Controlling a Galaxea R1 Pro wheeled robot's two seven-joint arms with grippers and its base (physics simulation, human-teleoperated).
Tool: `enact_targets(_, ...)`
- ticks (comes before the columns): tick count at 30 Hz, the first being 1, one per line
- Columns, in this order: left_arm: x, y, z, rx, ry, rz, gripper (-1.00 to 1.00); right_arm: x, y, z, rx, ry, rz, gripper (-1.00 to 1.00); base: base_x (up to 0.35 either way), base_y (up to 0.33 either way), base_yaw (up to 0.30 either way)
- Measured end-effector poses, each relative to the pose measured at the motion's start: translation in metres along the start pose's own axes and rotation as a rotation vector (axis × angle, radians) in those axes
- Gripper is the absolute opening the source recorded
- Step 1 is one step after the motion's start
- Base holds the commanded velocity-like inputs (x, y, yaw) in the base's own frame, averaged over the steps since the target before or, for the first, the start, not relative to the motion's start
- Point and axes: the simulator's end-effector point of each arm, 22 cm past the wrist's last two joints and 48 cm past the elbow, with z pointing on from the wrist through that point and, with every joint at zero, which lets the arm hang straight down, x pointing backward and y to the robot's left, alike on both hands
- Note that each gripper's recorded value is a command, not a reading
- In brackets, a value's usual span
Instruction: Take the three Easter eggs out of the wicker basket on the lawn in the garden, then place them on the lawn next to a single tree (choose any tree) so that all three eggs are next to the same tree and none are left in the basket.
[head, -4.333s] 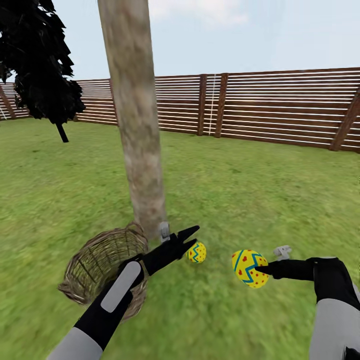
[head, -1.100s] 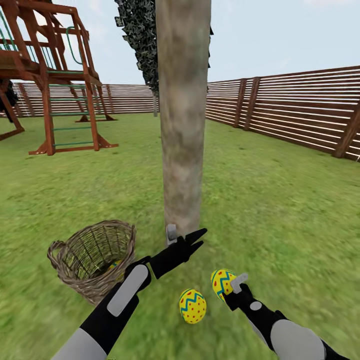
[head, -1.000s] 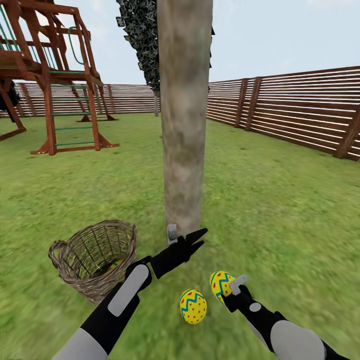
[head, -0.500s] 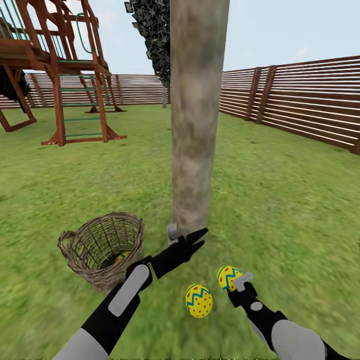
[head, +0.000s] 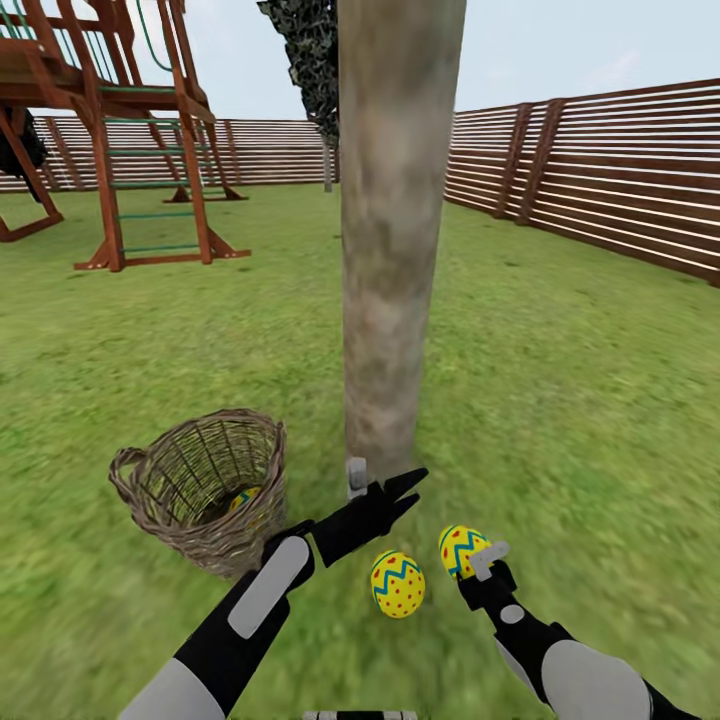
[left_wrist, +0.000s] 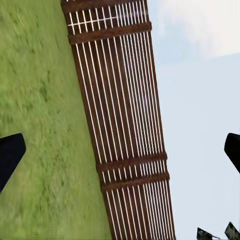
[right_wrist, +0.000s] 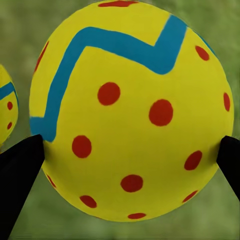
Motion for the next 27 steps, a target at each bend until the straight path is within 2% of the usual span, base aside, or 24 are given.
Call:
enact_targets(7, 0.002, 0.016, 0.0, -0.013, 0.002, -0.025, 1.0, 0.01, 0.021, 0.005, -0.023, 0.024, 0.003, -1.0, 0.0, 0.0, 0.0)
enact_targets(27, 0.009, 0.059, -0.002, -0.051, 0.009, -0.095, 1.0, 0.052, 0.036, 0.019, -0.048, 0.091, 0.001, -1.0, 0.0, 0.0, 0.0)
